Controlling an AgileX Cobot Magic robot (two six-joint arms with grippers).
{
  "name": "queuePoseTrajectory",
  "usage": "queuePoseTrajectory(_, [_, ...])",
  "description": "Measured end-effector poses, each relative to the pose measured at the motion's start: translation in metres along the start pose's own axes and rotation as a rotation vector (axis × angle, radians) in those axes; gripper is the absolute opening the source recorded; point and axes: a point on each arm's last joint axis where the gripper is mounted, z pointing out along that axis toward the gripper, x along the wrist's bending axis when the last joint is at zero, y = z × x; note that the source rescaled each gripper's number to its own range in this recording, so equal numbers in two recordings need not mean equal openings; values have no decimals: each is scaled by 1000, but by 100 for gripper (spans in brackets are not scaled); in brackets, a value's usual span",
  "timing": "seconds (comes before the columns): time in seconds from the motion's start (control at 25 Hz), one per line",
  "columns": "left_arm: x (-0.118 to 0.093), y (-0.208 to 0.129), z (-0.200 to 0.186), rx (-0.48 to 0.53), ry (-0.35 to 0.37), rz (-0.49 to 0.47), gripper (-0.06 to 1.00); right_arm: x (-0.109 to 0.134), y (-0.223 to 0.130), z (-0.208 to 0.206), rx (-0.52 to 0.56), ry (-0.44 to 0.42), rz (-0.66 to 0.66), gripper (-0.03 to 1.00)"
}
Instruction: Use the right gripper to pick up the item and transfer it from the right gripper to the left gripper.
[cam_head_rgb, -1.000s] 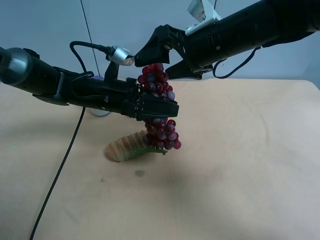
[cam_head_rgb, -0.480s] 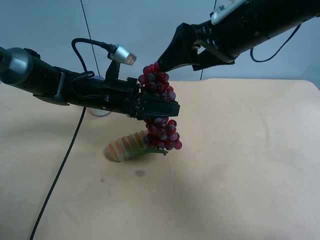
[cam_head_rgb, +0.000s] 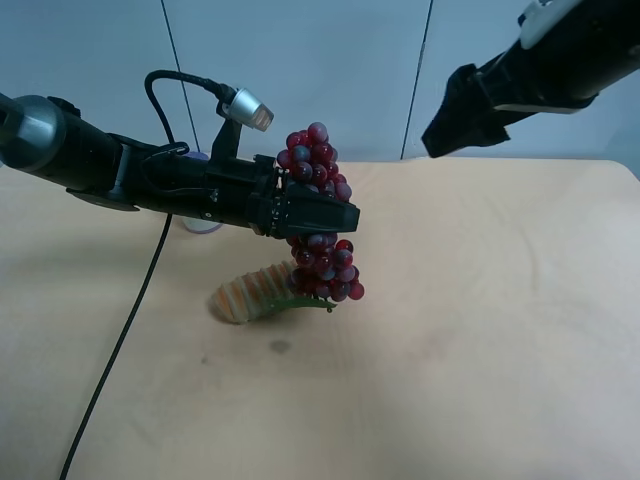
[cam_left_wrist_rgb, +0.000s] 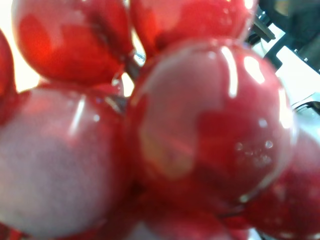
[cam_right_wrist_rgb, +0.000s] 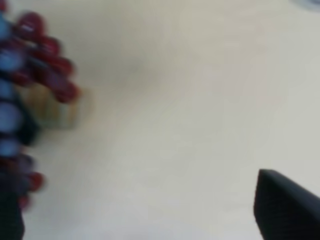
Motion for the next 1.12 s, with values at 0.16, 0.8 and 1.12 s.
queuePoseTrajectory(0.16, [0, 0, 0, 0, 0, -9, 8, -7, -9, -26, 1, -112, 10, 84])
queuePoseTrajectory(0.8, [0, 0, 0, 0, -1, -24, 7, 1, -124, -133, -77, -261, 120, 92])
queuePoseTrajectory(1.12, [0, 0, 0, 0, -1, -33, 6, 6, -195, -142, -210, -313, 155, 93])
